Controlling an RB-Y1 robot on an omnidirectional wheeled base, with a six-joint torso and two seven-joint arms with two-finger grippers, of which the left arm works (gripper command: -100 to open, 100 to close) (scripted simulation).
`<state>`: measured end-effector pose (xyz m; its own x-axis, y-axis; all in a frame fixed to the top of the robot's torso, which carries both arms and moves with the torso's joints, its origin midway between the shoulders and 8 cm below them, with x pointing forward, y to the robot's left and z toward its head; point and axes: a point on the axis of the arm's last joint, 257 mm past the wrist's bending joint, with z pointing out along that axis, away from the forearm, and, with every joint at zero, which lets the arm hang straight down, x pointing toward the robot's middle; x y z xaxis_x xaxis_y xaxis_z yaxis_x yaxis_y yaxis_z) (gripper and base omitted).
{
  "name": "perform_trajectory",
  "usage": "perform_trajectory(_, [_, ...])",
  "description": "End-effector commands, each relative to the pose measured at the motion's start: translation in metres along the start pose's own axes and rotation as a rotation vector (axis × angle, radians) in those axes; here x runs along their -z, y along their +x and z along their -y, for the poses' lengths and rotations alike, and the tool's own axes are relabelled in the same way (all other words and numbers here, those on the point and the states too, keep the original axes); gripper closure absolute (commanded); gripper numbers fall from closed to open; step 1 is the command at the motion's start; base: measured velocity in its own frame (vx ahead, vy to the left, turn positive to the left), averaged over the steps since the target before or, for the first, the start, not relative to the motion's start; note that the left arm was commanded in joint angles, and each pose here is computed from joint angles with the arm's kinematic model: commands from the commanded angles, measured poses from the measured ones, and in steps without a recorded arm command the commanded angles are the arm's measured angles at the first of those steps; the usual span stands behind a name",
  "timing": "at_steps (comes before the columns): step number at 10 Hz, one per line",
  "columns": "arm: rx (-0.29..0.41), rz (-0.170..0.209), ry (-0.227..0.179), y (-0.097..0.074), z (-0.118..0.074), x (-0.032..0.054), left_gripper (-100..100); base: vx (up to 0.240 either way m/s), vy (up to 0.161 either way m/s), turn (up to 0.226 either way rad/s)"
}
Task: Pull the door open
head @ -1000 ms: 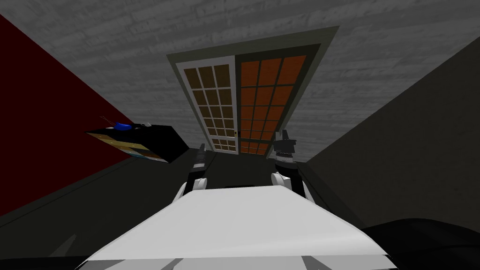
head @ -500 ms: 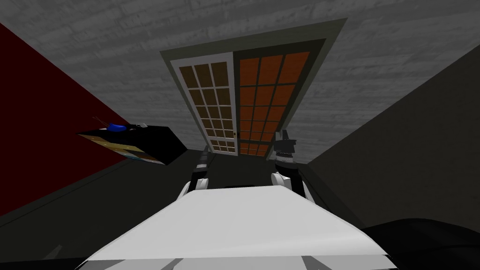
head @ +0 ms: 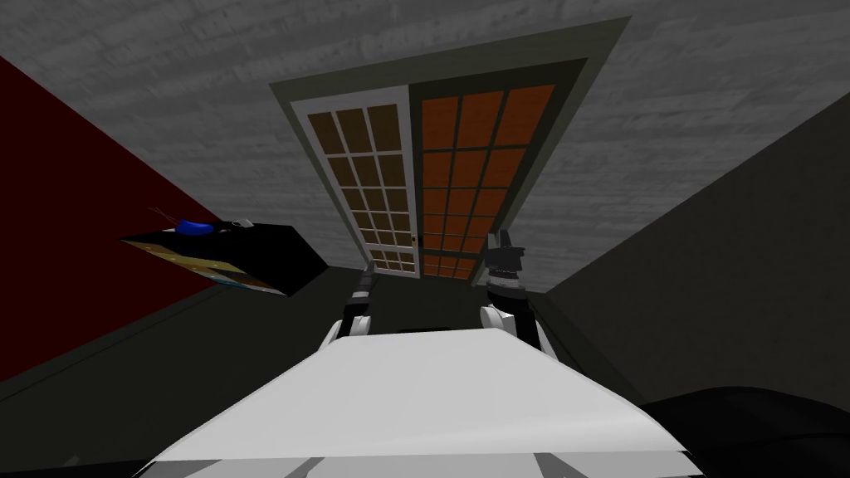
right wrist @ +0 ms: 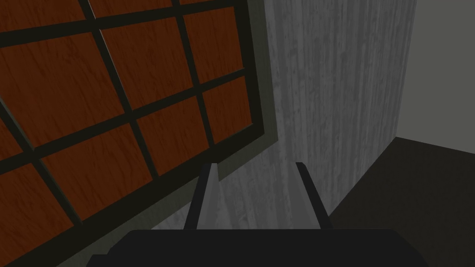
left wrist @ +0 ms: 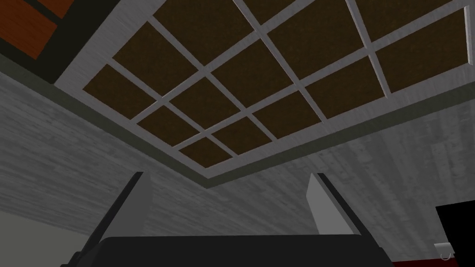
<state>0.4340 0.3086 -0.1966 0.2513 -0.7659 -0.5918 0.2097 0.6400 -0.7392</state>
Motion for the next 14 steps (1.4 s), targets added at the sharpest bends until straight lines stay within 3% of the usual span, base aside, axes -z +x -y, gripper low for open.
perform_trajectory(1, [-0.051,-0.016,-0.005,0.009,-0.009,0.0007,-100,0.114,-0.046,-0.009])
perform_trajectory(14, [-0.419,-0.170,-0.036,0.081,-0.069,0.0142,-100,0.100,-0.029,-0.009])
